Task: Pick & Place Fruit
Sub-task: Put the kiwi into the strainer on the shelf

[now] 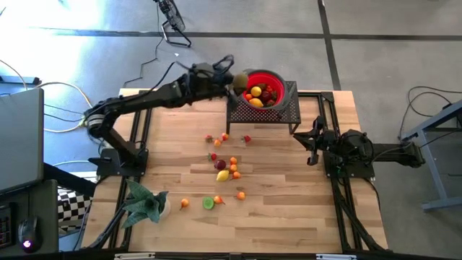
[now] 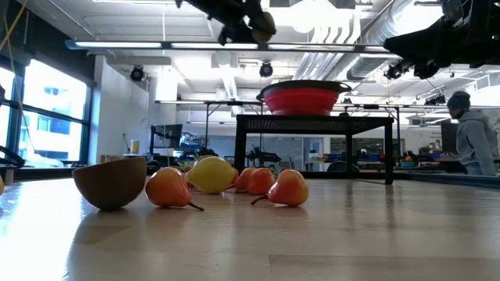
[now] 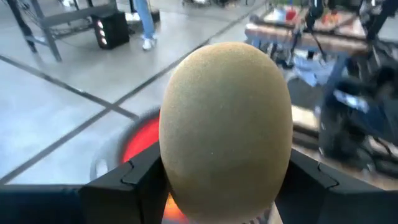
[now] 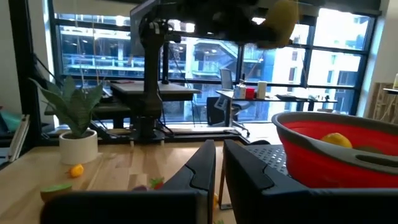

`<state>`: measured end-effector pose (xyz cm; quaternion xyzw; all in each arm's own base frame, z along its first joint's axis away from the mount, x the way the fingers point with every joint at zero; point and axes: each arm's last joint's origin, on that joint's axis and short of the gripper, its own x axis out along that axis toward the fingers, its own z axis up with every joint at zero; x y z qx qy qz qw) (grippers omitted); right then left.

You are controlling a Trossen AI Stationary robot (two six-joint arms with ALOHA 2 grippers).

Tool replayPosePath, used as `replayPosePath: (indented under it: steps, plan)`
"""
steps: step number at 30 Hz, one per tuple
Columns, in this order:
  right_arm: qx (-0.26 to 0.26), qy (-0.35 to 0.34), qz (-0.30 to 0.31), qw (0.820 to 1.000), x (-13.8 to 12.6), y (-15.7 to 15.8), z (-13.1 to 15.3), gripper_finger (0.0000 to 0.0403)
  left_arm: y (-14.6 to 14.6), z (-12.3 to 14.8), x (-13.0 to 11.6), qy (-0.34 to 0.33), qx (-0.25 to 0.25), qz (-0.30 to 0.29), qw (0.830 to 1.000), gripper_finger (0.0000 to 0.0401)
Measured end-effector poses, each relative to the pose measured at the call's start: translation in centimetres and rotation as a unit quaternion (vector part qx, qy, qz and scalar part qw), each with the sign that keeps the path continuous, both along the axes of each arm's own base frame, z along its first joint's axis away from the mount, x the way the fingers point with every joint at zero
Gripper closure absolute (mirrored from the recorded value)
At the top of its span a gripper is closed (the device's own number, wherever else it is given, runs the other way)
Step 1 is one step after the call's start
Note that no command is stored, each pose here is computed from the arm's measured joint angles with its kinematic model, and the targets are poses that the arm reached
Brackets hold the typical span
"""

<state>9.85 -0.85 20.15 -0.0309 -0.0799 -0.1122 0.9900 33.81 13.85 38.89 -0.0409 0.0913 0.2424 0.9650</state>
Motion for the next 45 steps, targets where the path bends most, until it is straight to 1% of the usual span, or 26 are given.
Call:
replayPosePath:
  steps: [4, 8, 12, 18, 22, 27, 30, 34, 38, 45]
  plan:
    - [0.0, 0.002, 0.001, 1.0, 0.0, 0.0, 0.0, 0.0377, 1.9, 0.5, 1.5, -0.016, -0.01, -0.003, 1.0, 0.0178]
    - [0.0, 0.002, 0.002, 1.0, 0.0, 0.0, 0.0, 0.0377, 3.3, 0.3, 3.2, -0.019, -0.013, -0.005, 1.0, 0.0178]
    - [-0.001, 0.002, 0.001, 1.0, 0.0, 0.0, 0.0, 0.0377, 4.1, -0.1, 4.8, -0.021, -0.013, -0.008, 1.0, 0.0178]
    - [-0.004, 0.004, 0.0, 1.0, 0.0, 0.0, -0.1, 0.0377, 5.1, -1.4, 6.1, -0.008, -0.019, -0.001, 1.0, 0.0178]
    - [-0.004, 0.004, 0.0, 1.0, 0.0, 0.0, -0.1, 0.0377, 5.6, -2.8, 6.5, 0.019, -0.035, 0.007, 0.999, 0.0178]
    - [-0.005, 0.006, -0.005, 1.0, 0.0, 0.0, -0.1, 0.0377, 5.8, -3.8, 6.3, 0.063, -0.043, 0.056, 0.996, 0.0178]
    - [-0.008, 0.008, -0.017, 1.0, 0.0, -0.1, -0.1, 0.0377, 5.7, -4.1, 6.1, 0.075, -0.057, 0.071, 0.993, 0.0178]
    - [-0.008, 0.014, -0.027, 1.0, 0.0, -0.2, -0.2, 0.0377, 5.7, -4.5, 6.0, 0.084, -0.08, 0.077, 0.99, 0.0178]
    - [-0.009, 0.015, -0.027, 0.999, 0.0, -0.2, -0.2, 0.0377, 5.6, -4.8, 5.9, 0.099, -0.089, 0.078, 0.988, 0.0178]
    - [-0.009, 0.015, -0.027, 0.999, 0.0, -0.2, -0.2, 0.0377, 5.7, -5.2, 6.0, 0.092, -0.115, 0.088, 0.985, 0.0178]
